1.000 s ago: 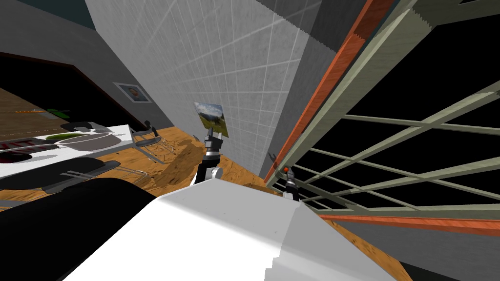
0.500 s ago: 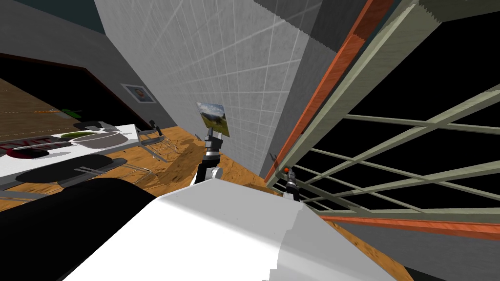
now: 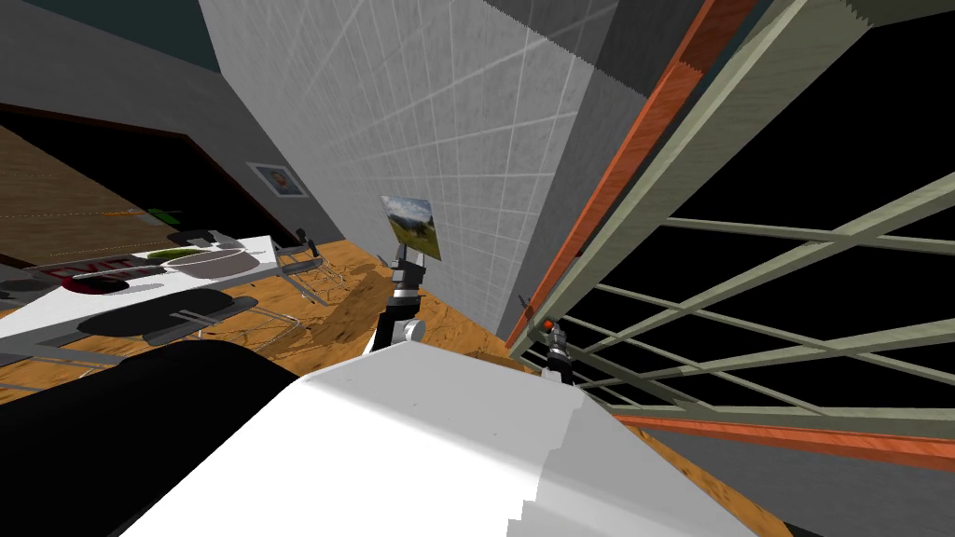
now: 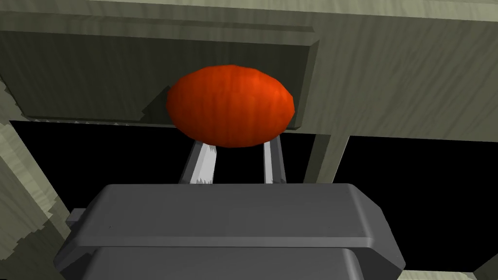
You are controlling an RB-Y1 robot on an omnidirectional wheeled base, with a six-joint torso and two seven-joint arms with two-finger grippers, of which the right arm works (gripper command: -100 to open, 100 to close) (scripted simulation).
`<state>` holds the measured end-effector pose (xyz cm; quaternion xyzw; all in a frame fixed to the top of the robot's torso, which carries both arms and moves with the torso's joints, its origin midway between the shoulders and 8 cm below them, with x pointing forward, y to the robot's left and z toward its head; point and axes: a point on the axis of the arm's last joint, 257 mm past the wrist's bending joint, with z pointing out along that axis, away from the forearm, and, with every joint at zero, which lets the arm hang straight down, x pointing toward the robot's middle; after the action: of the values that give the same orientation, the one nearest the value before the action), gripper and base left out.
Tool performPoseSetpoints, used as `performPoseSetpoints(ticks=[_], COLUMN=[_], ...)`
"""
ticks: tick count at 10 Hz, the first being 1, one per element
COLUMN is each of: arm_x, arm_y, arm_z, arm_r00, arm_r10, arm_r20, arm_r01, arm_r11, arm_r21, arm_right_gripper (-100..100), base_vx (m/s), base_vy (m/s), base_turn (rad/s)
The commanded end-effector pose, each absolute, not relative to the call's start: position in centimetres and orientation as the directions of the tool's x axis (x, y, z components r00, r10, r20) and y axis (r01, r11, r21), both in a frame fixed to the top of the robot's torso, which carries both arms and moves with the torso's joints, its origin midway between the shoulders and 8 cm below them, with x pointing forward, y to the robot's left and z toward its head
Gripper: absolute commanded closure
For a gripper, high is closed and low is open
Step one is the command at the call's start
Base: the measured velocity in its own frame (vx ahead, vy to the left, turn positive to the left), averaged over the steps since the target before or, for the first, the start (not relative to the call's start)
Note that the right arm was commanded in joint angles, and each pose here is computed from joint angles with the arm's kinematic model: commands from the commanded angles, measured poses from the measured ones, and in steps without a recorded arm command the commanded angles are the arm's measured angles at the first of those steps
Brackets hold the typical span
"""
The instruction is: Pull the door open
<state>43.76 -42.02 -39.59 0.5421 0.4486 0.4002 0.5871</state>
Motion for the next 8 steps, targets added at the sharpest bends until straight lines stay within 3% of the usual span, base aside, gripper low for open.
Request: performPoseSetpoints(ticks=[1, 8], arm_x=[44.11, 43.77], arm_y=[-40.43, -41.04], arm_z=[-39.71, -39.68], arm_r00=[0.260, 0.271], arm_r10=[0.965, 0.954], arm_r20=[-0.021, 0.130], arm_r01=[-0.003, -0.045], arm_r11=[0.023, -0.122], arm_r21=[1.000, 0.991], arm_right_gripper=[100, 100], base_vx=[-0.042, -0.033], base_vy=[-0.012, -0.010], base_turn=[0.085, 0.046])
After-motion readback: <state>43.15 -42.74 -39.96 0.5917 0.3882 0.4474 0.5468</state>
